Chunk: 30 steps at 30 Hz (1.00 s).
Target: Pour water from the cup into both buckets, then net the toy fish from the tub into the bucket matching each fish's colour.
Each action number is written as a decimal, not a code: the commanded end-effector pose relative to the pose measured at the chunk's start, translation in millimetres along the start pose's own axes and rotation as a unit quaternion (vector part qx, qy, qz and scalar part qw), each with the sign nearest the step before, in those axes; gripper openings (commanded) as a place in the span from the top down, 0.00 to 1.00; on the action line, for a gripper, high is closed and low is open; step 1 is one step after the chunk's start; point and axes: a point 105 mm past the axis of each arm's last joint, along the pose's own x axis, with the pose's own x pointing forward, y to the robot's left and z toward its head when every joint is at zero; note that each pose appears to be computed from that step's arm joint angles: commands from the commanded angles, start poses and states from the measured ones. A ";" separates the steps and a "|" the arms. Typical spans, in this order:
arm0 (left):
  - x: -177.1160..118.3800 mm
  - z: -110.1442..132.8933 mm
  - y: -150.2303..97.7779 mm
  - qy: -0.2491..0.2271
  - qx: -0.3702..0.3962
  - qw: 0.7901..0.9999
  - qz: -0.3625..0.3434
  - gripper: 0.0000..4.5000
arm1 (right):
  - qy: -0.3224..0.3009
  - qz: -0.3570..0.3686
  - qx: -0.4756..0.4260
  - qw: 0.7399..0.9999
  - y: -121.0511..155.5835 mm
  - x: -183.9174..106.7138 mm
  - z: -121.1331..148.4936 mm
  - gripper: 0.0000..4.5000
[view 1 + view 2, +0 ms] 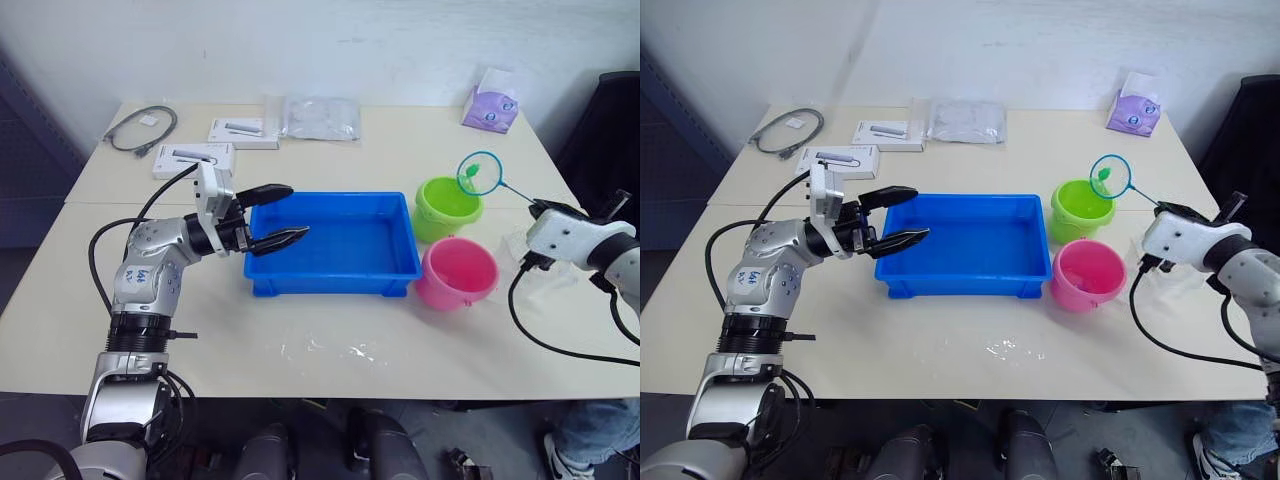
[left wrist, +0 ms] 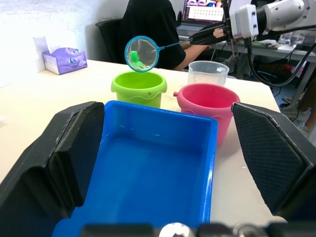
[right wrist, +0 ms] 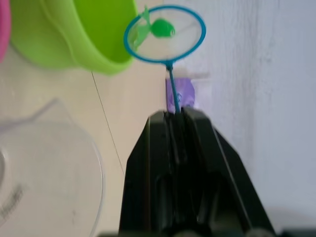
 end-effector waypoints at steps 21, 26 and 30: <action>13.3 -1.9 -2.5 -0.020 0.021 0.999 -0.018 0.02 | -0.065 -0.068 -0.207 0.974 -18.8 0.1 18.4 1.00; 13.1 -2.9 -3.1 -0.019 0.023 0.999 -0.020 0.02 | -0.068 -0.040 -0.191 0.978 -13.8 1.7 16.6 1.00; 12.2 -2.5 -2.2 -0.021 0.024 0.999 -0.017 0.02 | -0.073 -0.043 -0.194 0.977 -15.2 1.7 17.5 1.00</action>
